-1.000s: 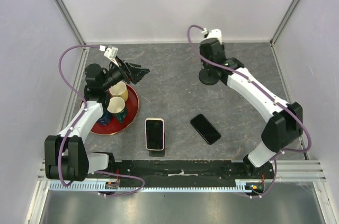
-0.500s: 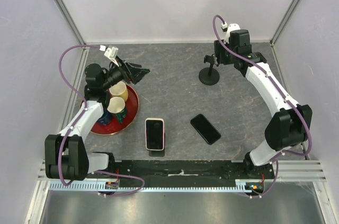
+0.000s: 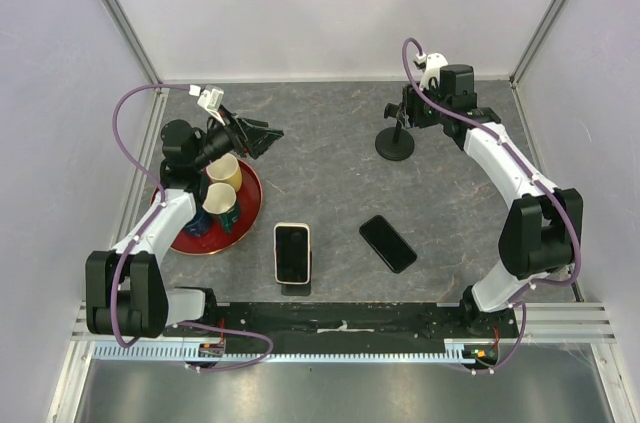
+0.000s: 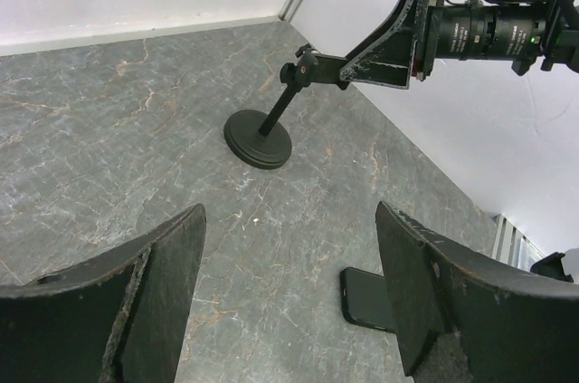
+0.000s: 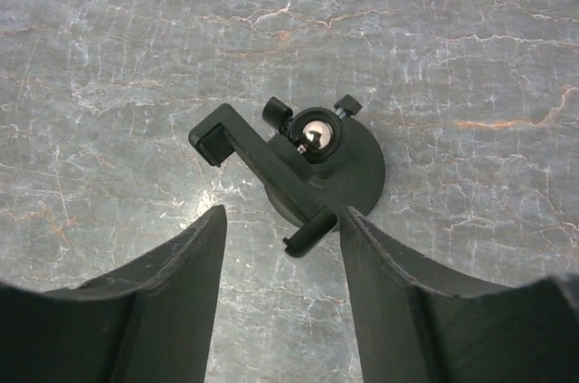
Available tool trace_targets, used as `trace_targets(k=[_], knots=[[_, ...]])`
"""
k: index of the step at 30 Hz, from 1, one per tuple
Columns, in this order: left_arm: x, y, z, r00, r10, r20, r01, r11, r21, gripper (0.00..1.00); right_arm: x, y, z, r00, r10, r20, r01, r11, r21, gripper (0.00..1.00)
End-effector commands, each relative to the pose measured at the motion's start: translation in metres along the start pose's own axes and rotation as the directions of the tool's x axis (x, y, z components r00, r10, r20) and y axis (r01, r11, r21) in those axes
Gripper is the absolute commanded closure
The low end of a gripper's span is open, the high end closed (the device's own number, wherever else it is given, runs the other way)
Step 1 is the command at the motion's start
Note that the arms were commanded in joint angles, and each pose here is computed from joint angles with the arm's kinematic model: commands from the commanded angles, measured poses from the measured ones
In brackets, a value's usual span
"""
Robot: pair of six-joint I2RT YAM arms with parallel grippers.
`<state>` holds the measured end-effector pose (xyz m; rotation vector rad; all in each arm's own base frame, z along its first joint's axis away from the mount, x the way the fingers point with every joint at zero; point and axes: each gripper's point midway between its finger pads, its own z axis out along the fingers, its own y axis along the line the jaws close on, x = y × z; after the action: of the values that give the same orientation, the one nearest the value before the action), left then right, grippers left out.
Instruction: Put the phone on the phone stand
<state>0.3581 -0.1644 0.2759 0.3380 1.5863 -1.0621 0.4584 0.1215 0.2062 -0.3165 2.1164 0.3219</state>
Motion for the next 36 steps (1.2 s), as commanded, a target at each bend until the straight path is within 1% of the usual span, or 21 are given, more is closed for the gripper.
trace_targets(k=[1,6,10,14,15,16,18,19,21,22,24,25,27,28,29,30,31,35,36], knots=[[-0.013,-0.008,0.0,0.999,0.026,0.027,-0.026,0.999,0.034,0.18,-0.015,-0.003,0.009,0.998,-0.003,0.066,0.006,0.999,-0.036,0.41],[-0.013,-0.007,0.001,0.999,0.027,0.026,-0.028,0.999,0.035,0.18,-0.01,-0.002,0.013,0.998,-0.001,0.067,0.006,0.998,-0.064,0.41],[-0.013,-0.007,0.001,0.999,0.026,0.026,-0.026,0.999,0.036,0.18,-0.004,-0.005,0.016,0.998,-0.001,0.058,0.004,0.998,-0.056,0.39],[-0.012,-0.007,0.001,0.999,0.027,0.026,-0.028,0.999,0.037,0.18,-0.006,-0.005,0.017,0.998,-0.005,0.067,0.009,0.998,-0.057,0.4],[-0.012,-0.007,0.001,0.999,0.026,0.025,-0.027,0.999,0.036,0.18,-0.007,-0.004,0.017,0.997,-0.006,0.071,0.01,0.998,-0.058,0.42],[-0.012,-0.007,0.001,0.999,0.029,0.026,-0.03,0.999,0.037,0.18,-0.008,-0.004,0.016,0.997,-0.006,0.076,0.01,0.998,-0.058,0.46],[-0.012,-0.008,0.001,0.999,0.027,0.026,-0.028,0.999,0.037,0.18,-0.01,-0.004,0.015,0.997,-0.006,0.083,0.011,0.998,-0.058,0.5],[-0.012,-0.008,0.0,0.999,0.029,0.025,-0.03,0.999,0.038,0.18,-0.01,-0.004,0.015,0.996,-0.007,0.083,0.012,0.998,-0.058,0.56],[-0.012,-0.007,0.0,0.999,0.028,0.025,-0.028,0.999,0.036,0.18,-0.011,0.0,0.014,0.996,-0.005,0.092,0.012,0.997,-0.076,0.62],[-0.013,-0.008,0.0,0.999,0.03,0.026,-0.031,0.999,0.037,0.18,-0.01,0.001,0.014,0.996,-0.007,0.094,0.015,0.996,-0.085,0.69],[-0.012,-0.007,0.0,0.999,0.028,0.025,-0.028,0.999,0.036,0.18,-0.011,0.008,0.013,0.995,0.022,0.102,-0.011,0.993,-0.115,0.77],[-0.012,-0.007,0.001,0.999,0.026,0.025,-0.027,0.999,0.036,0.18,-0.01,0.01,0.012,0.994,0.027,0.105,-0.014,0.992,-0.128,0.84],[-0.012,-0.007,0.001,0.999,0.028,0.025,-0.028,0.999,0.036,0.18,-0.01,0.018,0.01,0.992,0.036,0.122,-0.015,0.985,-0.17,0.91],[-0.012,-0.007,0.001,0.999,0.026,0.024,-0.027,0.999,0.038,0.18,-0.008,0.021,0.01,0.991,0.035,0.126,-0.011,0.982,-0.188,0.97],[-0.012,-0.008,0.001,0.999,0.029,0.026,-0.03,0.999,0.037,0.18,-0.008,0.026,0.009,0.991,0.033,0.13,-0.005,0.978,-0.21,1.0],[-0.013,-0.008,0.001,0.999,0.028,0.026,-0.029,0.999,0.037,0.18,-0.006,0.035,0.008,0.99,0.03,0.141,0.007,0.965,-0.261,1.0],[-0.012,-0.007,0.001,0.999,0.026,0.025,-0.027,0.999,0.036,0.18,-0.005,0.04,0.006,0.989,0.028,0.147,0.016,0.958,-0.286,1.0],[-0.012,-0.007,0.001,0.999,0.024,0.025,-0.025,0.999,0.037,0.18,-0.009,0.079,-0.008,0.976,-0.039,0.214,0.124,0.909,-0.398,1.0],[-0.012,-0.007,0.001,0.999,0.024,0.025,-0.025,0.999,0.037,0.18,-0.007,0.084,-0.01,0.976,-0.044,0.213,0.131,0.9,-0.415,1.0]])
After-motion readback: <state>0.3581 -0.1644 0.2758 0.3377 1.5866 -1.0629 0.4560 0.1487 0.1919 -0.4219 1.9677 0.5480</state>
